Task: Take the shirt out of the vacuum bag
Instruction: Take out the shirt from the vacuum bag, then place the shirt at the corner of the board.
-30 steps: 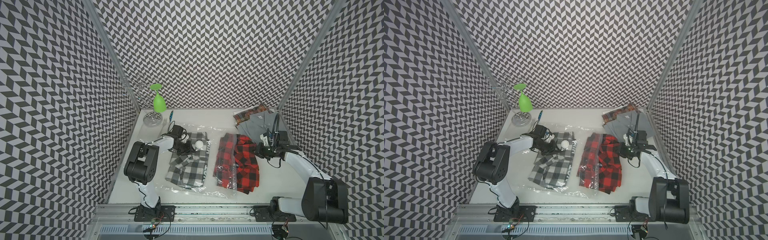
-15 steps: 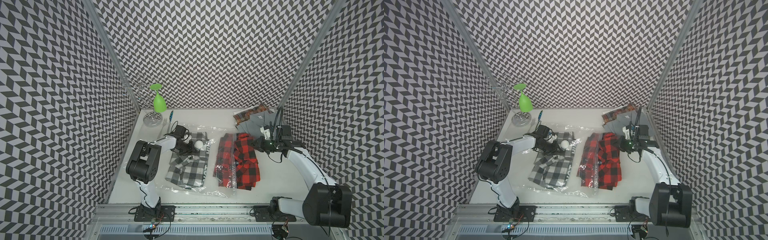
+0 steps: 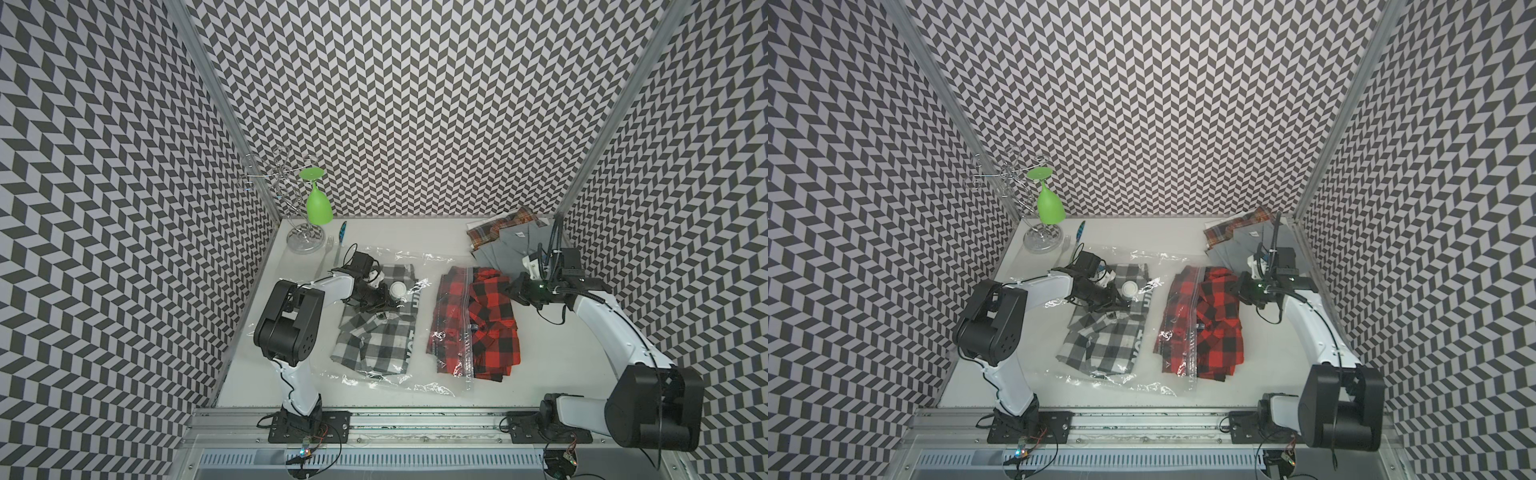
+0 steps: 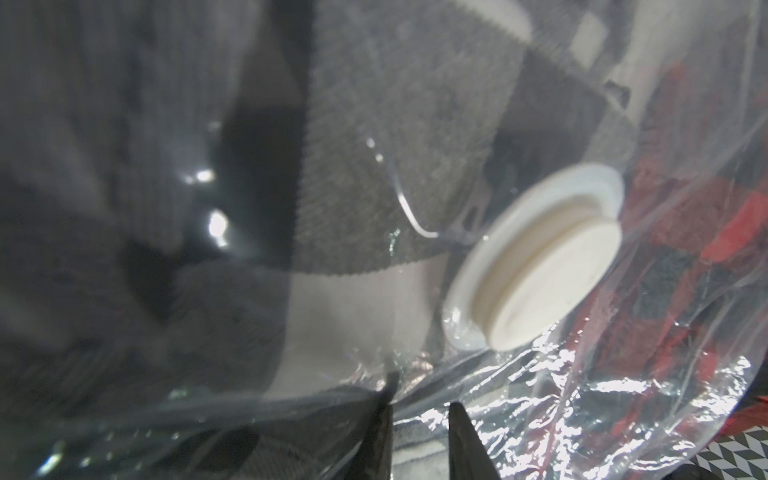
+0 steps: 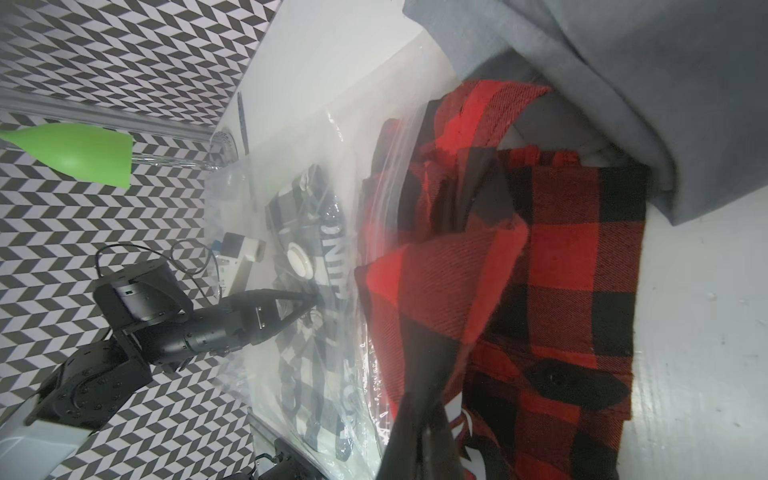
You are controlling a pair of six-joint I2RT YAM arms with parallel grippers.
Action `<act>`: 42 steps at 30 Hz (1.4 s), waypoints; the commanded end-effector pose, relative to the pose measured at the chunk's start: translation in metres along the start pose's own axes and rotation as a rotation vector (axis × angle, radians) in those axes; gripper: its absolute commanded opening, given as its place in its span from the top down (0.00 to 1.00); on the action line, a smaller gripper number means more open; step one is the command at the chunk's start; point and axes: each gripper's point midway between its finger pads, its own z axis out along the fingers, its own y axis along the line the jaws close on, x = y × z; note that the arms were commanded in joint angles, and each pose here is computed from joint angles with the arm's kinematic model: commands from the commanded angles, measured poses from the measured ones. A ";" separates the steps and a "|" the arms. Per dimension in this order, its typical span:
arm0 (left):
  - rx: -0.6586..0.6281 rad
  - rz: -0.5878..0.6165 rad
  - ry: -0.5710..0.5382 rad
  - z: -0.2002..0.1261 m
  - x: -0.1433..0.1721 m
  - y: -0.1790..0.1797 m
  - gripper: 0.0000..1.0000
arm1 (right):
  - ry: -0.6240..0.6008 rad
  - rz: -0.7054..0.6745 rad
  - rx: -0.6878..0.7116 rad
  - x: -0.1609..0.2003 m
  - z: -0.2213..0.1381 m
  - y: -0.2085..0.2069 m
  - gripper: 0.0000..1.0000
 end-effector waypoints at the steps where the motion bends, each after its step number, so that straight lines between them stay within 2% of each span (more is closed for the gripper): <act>1: -0.026 -0.009 0.039 0.012 0.013 0.012 0.73 | -0.087 -0.067 0.029 -0.028 -0.018 0.009 1.00; 4: -0.034 -0.015 0.044 0.015 0.015 0.016 0.74 | -0.098 -0.077 0.022 -0.036 -0.026 0.013 1.00; 13: -0.052 -0.019 0.064 0.022 0.020 0.024 0.74 | -0.153 -0.141 -0.119 -0.057 -0.053 0.054 1.00; 31: -0.064 -0.026 0.081 0.029 0.026 0.033 0.74 | -0.323 -0.173 -0.379 -0.132 -0.107 0.123 1.00; 38: -0.066 -0.030 0.087 0.031 0.027 0.035 0.74 | -0.365 -0.140 -0.390 -0.177 -0.107 0.105 1.00; 42: -0.065 -0.030 0.082 0.030 0.026 0.034 0.74 | -0.427 -0.058 -0.366 -0.204 -0.113 0.066 1.00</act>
